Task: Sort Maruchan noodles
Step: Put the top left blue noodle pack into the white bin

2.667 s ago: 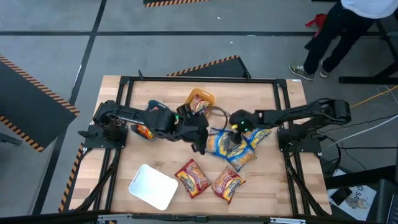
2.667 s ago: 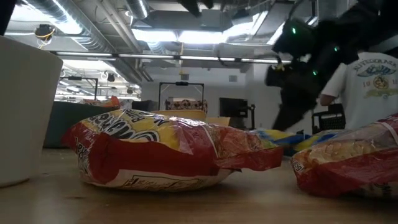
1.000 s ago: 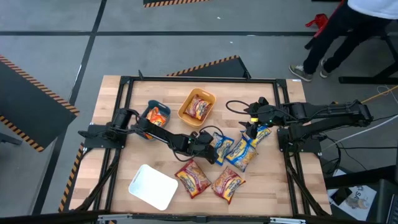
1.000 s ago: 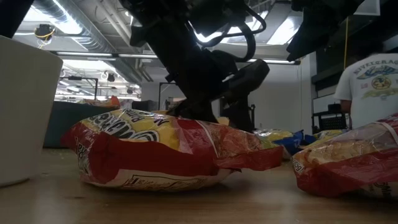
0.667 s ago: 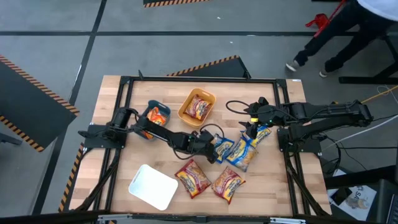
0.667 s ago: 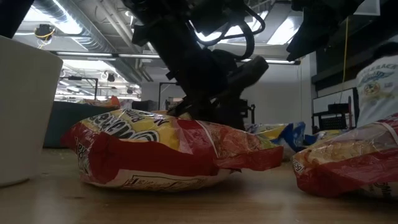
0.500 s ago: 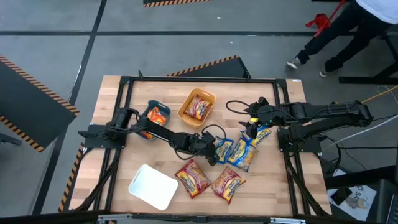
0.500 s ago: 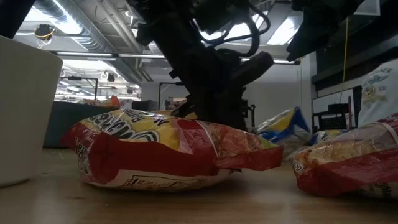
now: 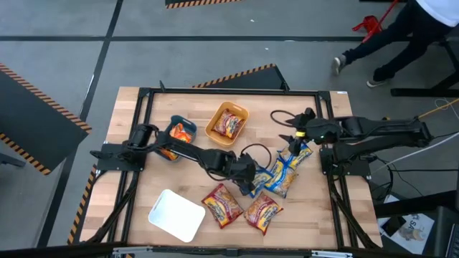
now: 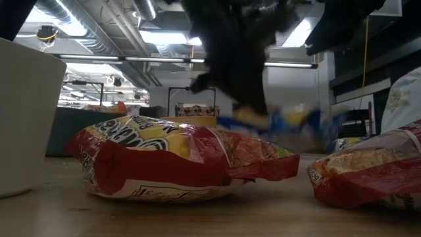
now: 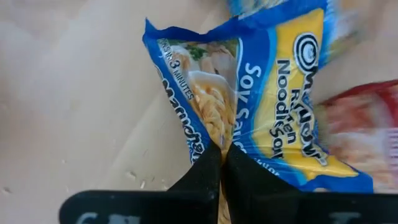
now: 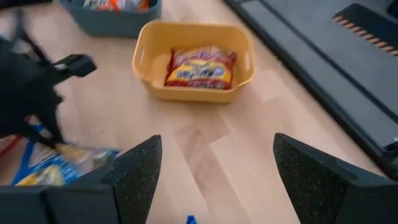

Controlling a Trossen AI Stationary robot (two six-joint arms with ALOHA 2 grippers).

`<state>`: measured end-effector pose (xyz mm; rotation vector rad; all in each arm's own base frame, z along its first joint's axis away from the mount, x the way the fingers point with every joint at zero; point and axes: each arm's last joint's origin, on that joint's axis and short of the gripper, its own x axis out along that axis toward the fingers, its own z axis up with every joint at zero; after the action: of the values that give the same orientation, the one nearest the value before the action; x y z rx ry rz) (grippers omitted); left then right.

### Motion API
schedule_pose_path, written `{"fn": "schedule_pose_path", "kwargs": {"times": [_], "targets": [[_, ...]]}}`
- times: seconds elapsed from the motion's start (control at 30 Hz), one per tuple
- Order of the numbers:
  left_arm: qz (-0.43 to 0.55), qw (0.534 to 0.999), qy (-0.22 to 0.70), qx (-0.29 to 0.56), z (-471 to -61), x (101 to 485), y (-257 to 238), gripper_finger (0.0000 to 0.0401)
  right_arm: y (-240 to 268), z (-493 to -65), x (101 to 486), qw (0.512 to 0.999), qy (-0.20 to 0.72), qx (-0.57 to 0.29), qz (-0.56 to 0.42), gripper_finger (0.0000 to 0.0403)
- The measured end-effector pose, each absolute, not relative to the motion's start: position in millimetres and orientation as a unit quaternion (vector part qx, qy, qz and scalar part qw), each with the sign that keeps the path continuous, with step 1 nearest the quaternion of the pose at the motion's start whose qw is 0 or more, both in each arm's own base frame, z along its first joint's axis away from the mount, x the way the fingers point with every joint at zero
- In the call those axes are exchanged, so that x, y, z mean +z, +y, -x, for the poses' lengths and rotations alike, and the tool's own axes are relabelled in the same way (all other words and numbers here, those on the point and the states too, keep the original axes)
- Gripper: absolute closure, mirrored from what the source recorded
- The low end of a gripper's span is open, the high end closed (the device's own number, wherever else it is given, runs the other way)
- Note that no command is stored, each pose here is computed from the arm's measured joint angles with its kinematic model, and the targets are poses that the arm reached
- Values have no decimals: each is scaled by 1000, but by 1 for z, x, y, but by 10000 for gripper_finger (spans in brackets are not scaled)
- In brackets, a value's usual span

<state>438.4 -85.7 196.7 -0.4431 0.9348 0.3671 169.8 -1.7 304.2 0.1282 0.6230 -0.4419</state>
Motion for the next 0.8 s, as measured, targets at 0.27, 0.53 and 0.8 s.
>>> {"fn": "schedule_pose_path", "kwargs": {"times": [0.27, 0.53, 0.8], "targets": [[196, 865, 430, 170, -414, 255, -83, 400, -5, -150, 316, 930, 264, -246, -60, 109], [131, 865, 468, 126, -353, 312, -104, 401, -5, -149, 317, 931, 259, -250, -60, 109], [70, 846, 525, 62, -292, 339, -139, 401, -5, -151, 315, 930, 265, -247, -60, 109]]}}
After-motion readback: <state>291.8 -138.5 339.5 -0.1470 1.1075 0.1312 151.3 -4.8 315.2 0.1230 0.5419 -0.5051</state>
